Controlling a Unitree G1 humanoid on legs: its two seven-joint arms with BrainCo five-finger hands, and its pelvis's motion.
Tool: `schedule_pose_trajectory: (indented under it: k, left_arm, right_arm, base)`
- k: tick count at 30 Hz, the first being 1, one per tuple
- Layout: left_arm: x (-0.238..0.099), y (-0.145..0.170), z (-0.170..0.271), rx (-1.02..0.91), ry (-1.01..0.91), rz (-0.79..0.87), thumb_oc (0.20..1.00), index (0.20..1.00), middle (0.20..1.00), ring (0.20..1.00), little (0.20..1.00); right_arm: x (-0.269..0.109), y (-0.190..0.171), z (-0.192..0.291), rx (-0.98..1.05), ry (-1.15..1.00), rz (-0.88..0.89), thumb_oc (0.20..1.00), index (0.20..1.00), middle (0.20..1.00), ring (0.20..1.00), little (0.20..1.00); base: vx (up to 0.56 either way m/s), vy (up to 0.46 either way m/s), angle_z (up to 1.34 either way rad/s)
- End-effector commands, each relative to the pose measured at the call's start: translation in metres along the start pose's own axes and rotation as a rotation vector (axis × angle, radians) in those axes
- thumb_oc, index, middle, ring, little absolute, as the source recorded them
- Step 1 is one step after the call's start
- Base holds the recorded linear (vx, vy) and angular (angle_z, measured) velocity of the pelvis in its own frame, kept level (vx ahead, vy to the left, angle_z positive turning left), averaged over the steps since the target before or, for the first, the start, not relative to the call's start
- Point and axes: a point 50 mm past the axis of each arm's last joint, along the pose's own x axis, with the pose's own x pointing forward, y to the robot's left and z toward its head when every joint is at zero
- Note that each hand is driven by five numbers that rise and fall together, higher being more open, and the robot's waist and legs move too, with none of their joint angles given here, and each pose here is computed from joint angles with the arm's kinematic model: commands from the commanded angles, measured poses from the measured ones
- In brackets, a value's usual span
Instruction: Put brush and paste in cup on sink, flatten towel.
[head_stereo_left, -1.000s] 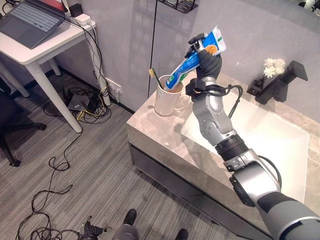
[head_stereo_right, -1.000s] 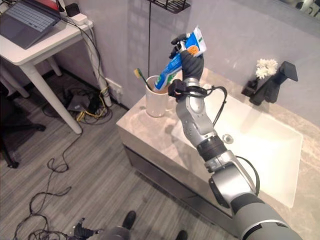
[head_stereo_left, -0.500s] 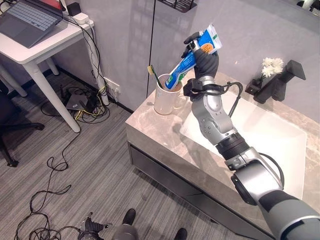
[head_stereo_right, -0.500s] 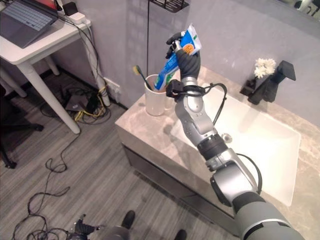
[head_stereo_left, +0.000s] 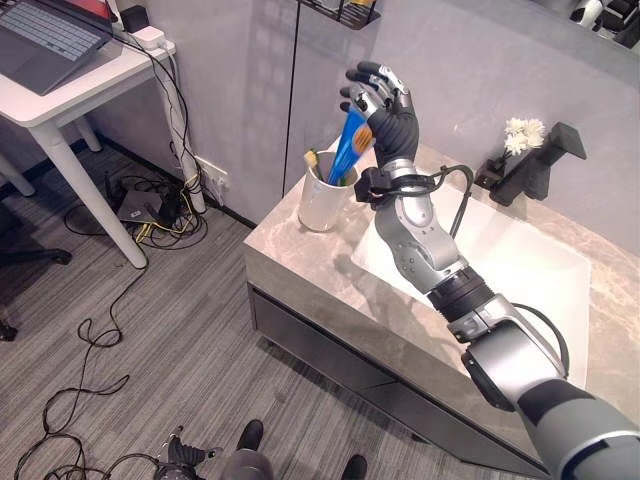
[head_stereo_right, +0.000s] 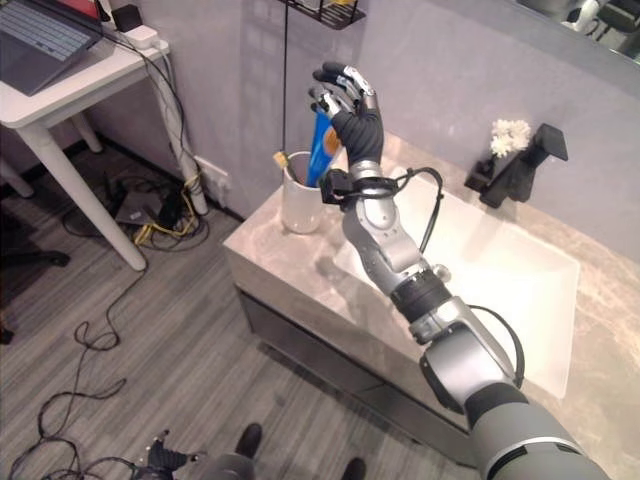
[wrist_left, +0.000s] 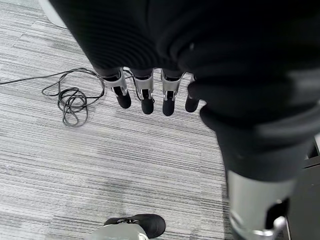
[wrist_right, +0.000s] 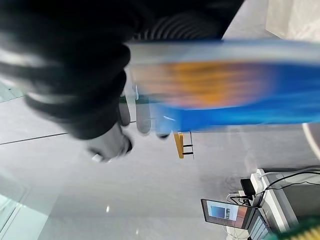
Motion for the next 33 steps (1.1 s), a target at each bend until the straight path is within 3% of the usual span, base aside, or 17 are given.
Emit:
schedule_pose_trajectory:
  k: [1, 14, 20, 26, 29, 33]
  left_arm:
    - [0.004, 0.013, -0.007, 0.024, 0.028, 0.051, 1.0, 1.0, 1.0, 1.0, 1.0]
    - [0.003, 0.01, -0.011, 0.04, 0.047, 0.041, 1.0, 1.0, 1.0, 1.0, 1.0]
    - [0.003, 0.008, -0.009, 0.056, 0.047, 0.026, 1.0, 1.0, 1.0, 1.0, 1.0]
    - [-0.001, -0.005, -0.012, 0.076, 0.066, -0.028, 1.0, 1.0, 1.0, 1.0, 1.0]
    - [-0.009, -0.023, -0.022, 0.089, 0.099, -0.122, 1.0, 1.0, 1.0, 1.0, 1.0]
    - [-0.012, -0.028, -0.025, 0.066, 0.105, -0.162, 1.0, 1.0, 1.0, 1.0, 1.0]
  right_arm:
    - [0.025, 0.008, 0.046, -0.095, -0.171, 0.062, 1.0, 1.0, 1.0, 1.0, 1.0]
    - [0.025, 0.003, 0.068, -0.196, -0.296, -0.003, 1.0, 1.0, 1.0, 1.0, 1.0]
    - [0.014, -0.029, 0.087, -0.454, -0.401, -0.056, 1.0, 1.0, 1.0, 1.0, 1.0]
    - [-0.026, -0.066, 0.087, -0.608, -0.453, -0.129, 1.0, 1.0, 1.0, 1.0, 1.0]
    - [-0.088, -0.123, 0.096, -0.919, -0.459, -0.299, 1.0, 1.0, 1.0, 1.0, 1.0]
    - [-0.116, -0.155, 0.117, -1.136, -0.471, -0.424, 1.0, 1.0, 1.0, 1.0, 1.0]
  base:
    - [0.0, 0.0, 0.0]
    - [-0.01, 0.001, -0.07]
    - [0.0, -0.009, -0.06]
    - [0.0, -0.018, -0.12]
    - [0.01, -0.02, -0.4]
    - [-0.02, -0.013, -0.53]
